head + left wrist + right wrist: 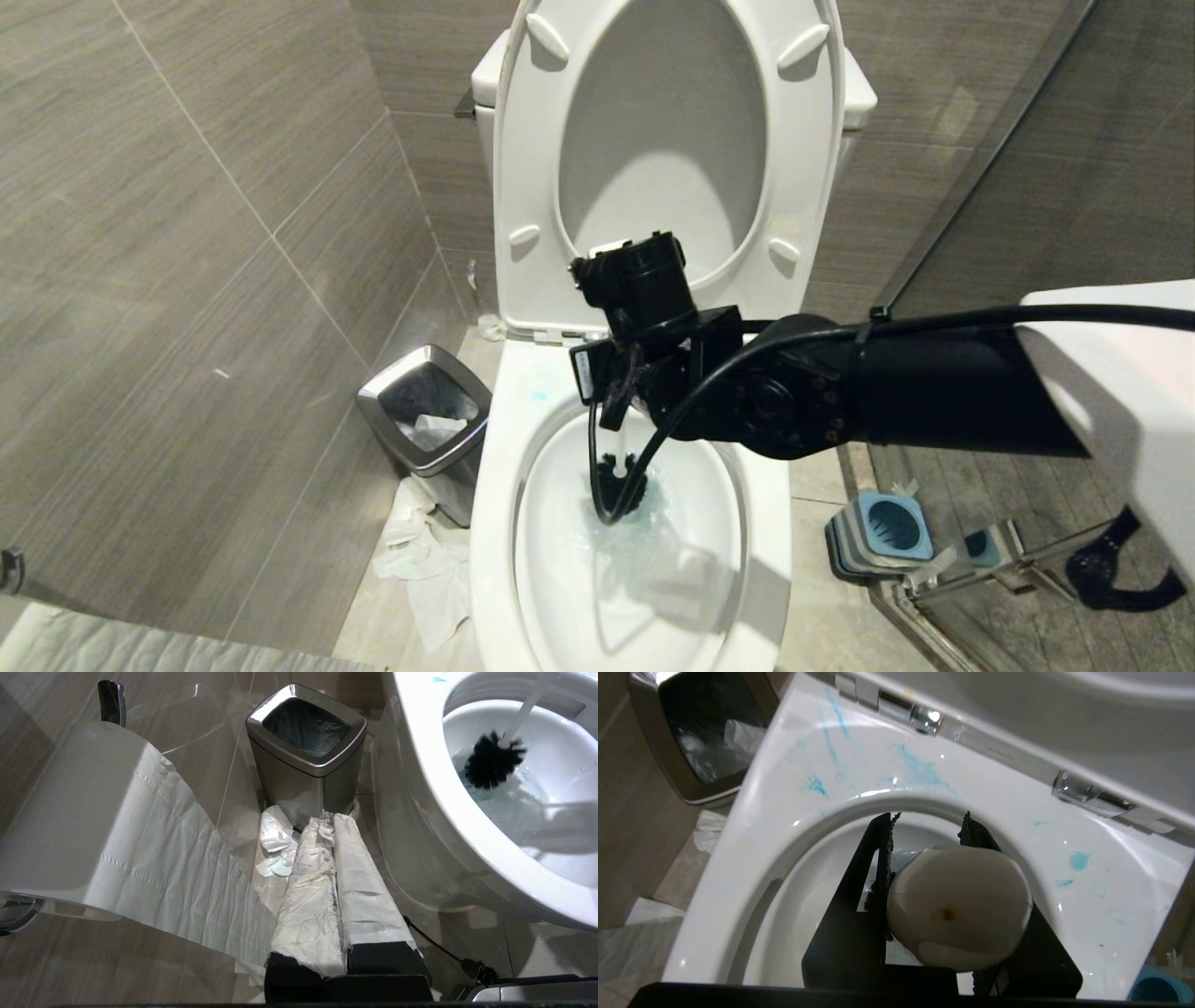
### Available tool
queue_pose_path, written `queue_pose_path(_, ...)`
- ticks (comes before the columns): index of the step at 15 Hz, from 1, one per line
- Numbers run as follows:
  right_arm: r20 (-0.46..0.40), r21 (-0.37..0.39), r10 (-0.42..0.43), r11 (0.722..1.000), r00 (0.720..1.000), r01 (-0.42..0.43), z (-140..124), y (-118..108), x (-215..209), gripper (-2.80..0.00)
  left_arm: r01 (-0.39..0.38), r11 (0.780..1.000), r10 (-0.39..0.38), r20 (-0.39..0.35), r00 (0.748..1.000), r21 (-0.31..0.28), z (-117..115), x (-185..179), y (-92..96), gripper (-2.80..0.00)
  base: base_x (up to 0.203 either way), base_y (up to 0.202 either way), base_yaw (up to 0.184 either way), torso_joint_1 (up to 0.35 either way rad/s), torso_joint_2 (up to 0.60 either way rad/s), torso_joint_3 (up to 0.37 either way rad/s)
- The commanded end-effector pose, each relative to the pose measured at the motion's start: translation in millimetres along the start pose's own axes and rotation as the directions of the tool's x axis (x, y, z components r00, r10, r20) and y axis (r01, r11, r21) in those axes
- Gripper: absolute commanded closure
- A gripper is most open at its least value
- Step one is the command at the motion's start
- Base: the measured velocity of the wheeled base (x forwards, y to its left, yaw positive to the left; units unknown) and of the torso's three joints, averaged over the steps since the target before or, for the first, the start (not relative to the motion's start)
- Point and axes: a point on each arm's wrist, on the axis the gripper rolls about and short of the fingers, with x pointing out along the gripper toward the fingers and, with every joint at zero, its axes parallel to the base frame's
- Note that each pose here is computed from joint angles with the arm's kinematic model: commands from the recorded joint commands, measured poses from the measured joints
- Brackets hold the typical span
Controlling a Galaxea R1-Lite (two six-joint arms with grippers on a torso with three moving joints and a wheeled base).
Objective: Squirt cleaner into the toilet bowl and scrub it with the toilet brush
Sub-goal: Scrub the toilet bowl
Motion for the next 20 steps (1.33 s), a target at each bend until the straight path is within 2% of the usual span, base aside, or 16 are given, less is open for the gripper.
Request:
queue_pose_path(1,-0.047,-0.021,-0.021,1.000,0.999,0.020,-22,8,19,0.00,0.000,1.000,0.000,-0.002,1.000,0.001,0,0,0.0,0.00,0.000,0.000,0.000,0.000,0.00,0.000)
queue_pose_path(4,-0.032,-0.002,-0.035,0.999,0.999,0.035,-12,-1,11,0.00,0.000,1.000,0.000,-0.002,1.000,0.001,0,0,0.0,0.00,0.000,0.000,0.000,0.000,0.00,0.000)
queue_pose_path(7,0.040,0.044,-0.022,0.999,0.999,0.020,21,-19,-23,0.00,0.000,1.000,0.000,-0.002,1.000,0.001,0,0,0.0,0.00,0.000,0.000,0.000,0.000,0.00,0.000)
queue_pose_path(9,0.035,0.040,-0.023,0.999,0.999,0.022,27,-31,-43,0.00,0.000,1.000,0.000,-0.002,1.000,0.001,0,0,0.0,0.00,0.000,0.000,0.000,0.000,0.00,0.000)
queue_pose_path(11,0.004,0.030,-0.050,0.998,0.999,0.050,19,-39,-38,0.00,0.000,1.000,0.000,-0.002,1.000,0.001,0,0,0.0,0.00,0.000,0.000,0.000,0.000,0.00,0.000)
queue_pose_path(15,-0.014,0.033,-0.085,0.996,0.996,0.085,11,-40,-8,0.00,0.000,1.000,0.000,-0.002,1.000,0.001,0,0,0.0,0.00,0.000,0.000,0.000,0.000,0.00,0.000)
queue_pose_path(20,0.040,0.051,-0.071,0.996,0.997,0.068,20,-19,18,0.00,0.000,1.000,0.000,-0.002,1.000,0.001,0,0,0.0,0.00,0.000,0.000,0.000,0.000,0.00,0.000)
